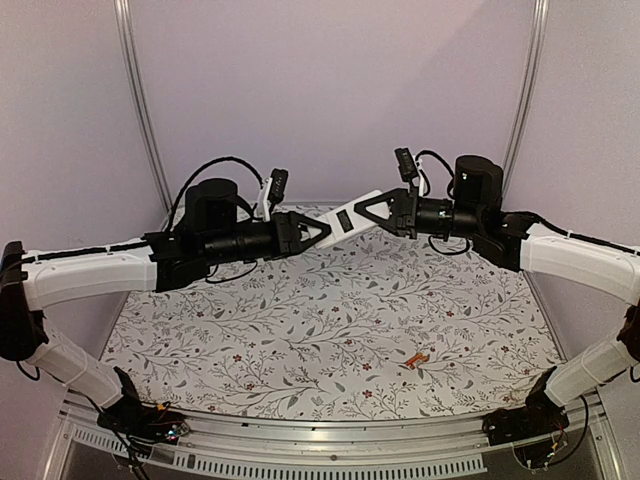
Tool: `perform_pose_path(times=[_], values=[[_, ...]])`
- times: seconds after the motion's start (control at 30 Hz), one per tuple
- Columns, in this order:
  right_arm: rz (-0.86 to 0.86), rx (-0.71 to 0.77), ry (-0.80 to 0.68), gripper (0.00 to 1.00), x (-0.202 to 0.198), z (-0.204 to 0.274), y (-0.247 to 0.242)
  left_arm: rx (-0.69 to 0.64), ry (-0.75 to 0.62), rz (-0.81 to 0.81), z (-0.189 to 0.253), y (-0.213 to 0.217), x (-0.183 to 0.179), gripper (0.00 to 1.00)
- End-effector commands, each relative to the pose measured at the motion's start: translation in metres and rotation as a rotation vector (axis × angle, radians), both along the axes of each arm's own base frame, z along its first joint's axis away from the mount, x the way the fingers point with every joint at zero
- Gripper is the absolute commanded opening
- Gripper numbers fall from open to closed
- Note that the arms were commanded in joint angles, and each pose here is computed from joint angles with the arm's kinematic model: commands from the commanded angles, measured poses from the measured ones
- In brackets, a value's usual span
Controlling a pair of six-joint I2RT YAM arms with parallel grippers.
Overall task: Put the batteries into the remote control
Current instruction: Remove the battery cover at the center of the board, then place the battery cover at the center of the board.
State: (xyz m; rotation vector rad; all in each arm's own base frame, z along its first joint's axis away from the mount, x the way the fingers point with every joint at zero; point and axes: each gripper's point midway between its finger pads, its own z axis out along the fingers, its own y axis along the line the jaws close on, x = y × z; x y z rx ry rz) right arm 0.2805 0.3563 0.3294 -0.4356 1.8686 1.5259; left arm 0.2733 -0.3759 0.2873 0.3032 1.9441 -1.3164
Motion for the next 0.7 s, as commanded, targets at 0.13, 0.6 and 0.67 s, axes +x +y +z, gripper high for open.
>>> perform_pose_path(times=[0.13,0.6,0.67], values=[[0.017,0.066,-0.064,0.00,-0.008,0.036,-0.007,0.065,0.041,0.037,-0.025,0.008,0.007,0.44],[-0.051,0.017,-0.015,0.00,0.005,0.019,-0.014,0.076,0.026,0.051,-0.021,0.012,0.007,0.23],[-0.072,-0.011,-0.009,0.00,0.008,0.013,-0.017,0.070,0.020,0.044,-0.019,0.012,0.006,0.20]])
